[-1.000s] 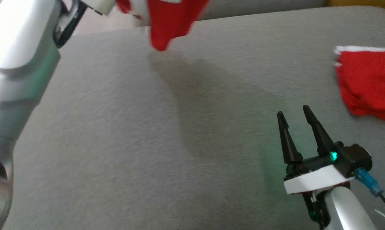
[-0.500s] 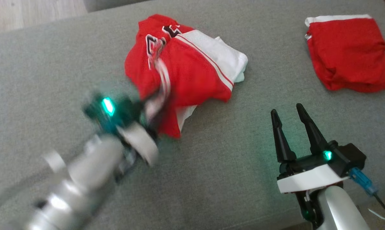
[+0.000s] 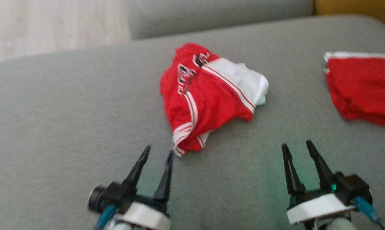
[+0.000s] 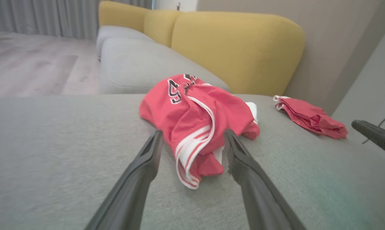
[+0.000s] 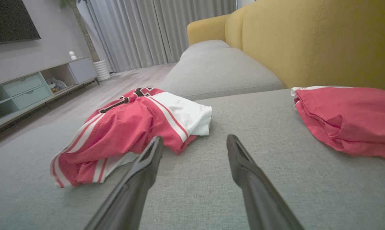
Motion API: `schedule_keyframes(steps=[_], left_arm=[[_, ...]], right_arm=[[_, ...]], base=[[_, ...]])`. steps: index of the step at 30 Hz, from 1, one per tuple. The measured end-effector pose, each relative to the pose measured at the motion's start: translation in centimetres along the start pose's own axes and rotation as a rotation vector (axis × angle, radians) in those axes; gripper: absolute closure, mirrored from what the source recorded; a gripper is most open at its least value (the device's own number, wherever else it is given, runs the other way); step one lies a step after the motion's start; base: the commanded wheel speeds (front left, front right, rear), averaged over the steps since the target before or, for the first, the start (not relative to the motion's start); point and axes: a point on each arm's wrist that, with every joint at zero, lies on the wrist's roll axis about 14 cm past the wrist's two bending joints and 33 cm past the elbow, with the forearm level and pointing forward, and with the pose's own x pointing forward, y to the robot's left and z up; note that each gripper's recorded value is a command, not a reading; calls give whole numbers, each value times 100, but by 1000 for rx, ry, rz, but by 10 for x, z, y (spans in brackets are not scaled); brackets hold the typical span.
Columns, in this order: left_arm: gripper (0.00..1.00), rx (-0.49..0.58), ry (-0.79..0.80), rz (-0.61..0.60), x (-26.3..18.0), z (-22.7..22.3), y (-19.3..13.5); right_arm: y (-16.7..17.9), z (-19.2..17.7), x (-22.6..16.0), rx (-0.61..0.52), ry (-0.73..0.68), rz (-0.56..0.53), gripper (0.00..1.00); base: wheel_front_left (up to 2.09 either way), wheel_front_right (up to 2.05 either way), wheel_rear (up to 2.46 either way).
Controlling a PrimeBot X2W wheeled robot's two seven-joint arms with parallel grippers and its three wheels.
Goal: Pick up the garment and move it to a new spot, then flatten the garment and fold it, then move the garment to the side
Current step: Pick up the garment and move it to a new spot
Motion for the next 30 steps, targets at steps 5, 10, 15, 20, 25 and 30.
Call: schedule_keyframes(steps=[5, 10, 15, 20, 25, 30], left_arm=[[0, 24, -148, 197, -47, 37, 29], [0, 96, -231, 309, -89, 56, 44], [0, 141, -248, 388, -119, 55, 53], [0, 150, -263, 426, -130, 58, 59], [0, 153, -258, 435, -130, 57, 62], [0, 156, -262, 437, -130, 59, 63]], right_arm=[[16, 6, -9, -13, -24, 49, 0], [30, 15, -13, -35, -57, 94, 0], [42, 11, -21, -54, -45, 135, 0], [46, 11, -22, -57, -46, 150, 0], [44, 9, -23, -55, -41, 143, 0], [43, 9, -24, -54, -43, 139, 0]], base=[[0, 0, 0], [0, 0, 0], [0, 0, 0], [0, 0, 0], [0, 0, 0], [0, 0, 0]])
